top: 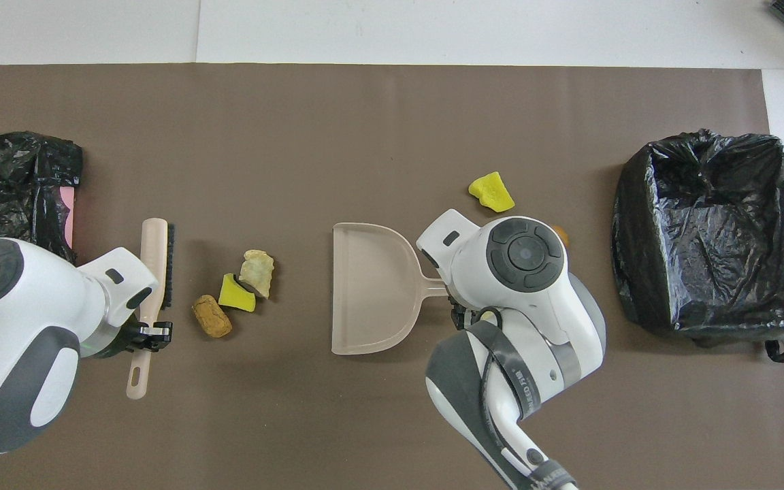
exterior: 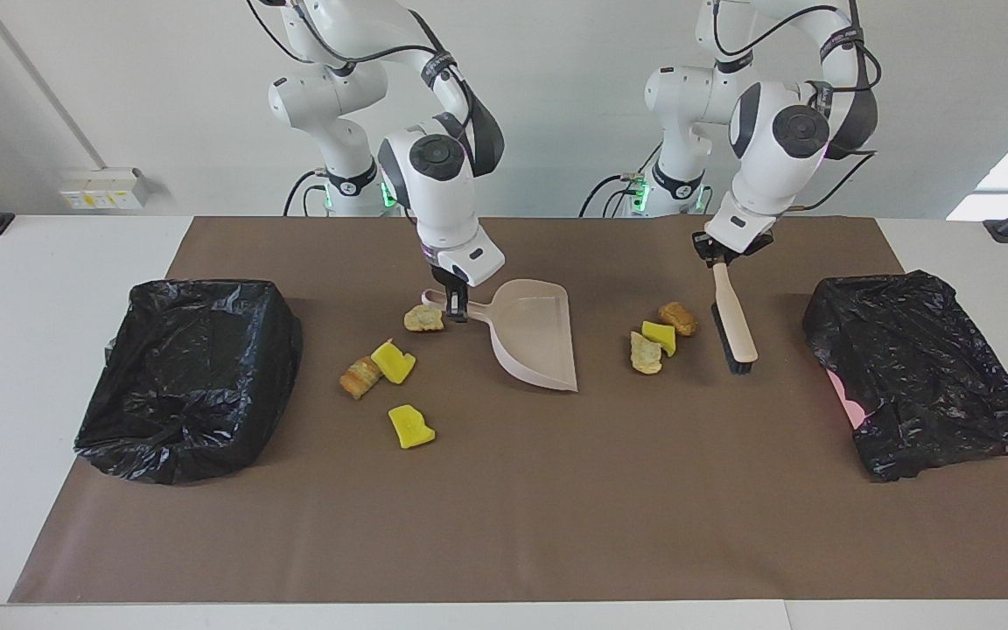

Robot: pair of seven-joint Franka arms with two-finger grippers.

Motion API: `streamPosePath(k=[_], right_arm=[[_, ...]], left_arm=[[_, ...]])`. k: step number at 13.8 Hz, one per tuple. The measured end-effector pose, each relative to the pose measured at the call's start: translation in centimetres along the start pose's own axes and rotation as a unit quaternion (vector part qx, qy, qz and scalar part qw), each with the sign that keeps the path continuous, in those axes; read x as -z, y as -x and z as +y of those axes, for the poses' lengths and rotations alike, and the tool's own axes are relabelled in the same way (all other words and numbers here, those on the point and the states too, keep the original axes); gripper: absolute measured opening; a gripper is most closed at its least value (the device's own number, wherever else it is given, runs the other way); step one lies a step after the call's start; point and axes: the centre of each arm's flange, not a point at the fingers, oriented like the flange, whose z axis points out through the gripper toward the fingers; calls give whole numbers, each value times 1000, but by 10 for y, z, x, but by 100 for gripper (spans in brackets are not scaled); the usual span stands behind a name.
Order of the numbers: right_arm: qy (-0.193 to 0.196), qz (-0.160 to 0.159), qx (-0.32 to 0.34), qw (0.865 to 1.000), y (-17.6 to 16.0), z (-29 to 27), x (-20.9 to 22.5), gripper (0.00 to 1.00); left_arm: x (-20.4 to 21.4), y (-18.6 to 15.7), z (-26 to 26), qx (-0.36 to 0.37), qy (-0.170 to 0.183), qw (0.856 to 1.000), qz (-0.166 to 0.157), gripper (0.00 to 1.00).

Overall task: Sweep and dump trash in bin
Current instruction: 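Sweep the scraps toward the dustpan with the brush in the left gripper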

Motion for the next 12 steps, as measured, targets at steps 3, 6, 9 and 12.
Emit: streamPosePath(k=[3,6,9,12], right_arm=[[0,0,-1,1000,1,0,0,32],[-1,0,-1,1000,1,0,-1,32],[-1,0,-1,1000,1,0,-1,32],[-1,0,-1,1000,1,0,-1,32]], left_arm=[[-3,0,0,-2,0,1000,0,26],[-13,-3,-11,7,0,1000,13,26],[-42,5,-15,9,-6,1000,-7,26],[-77,21,4,54,-15,998,-17,26]])
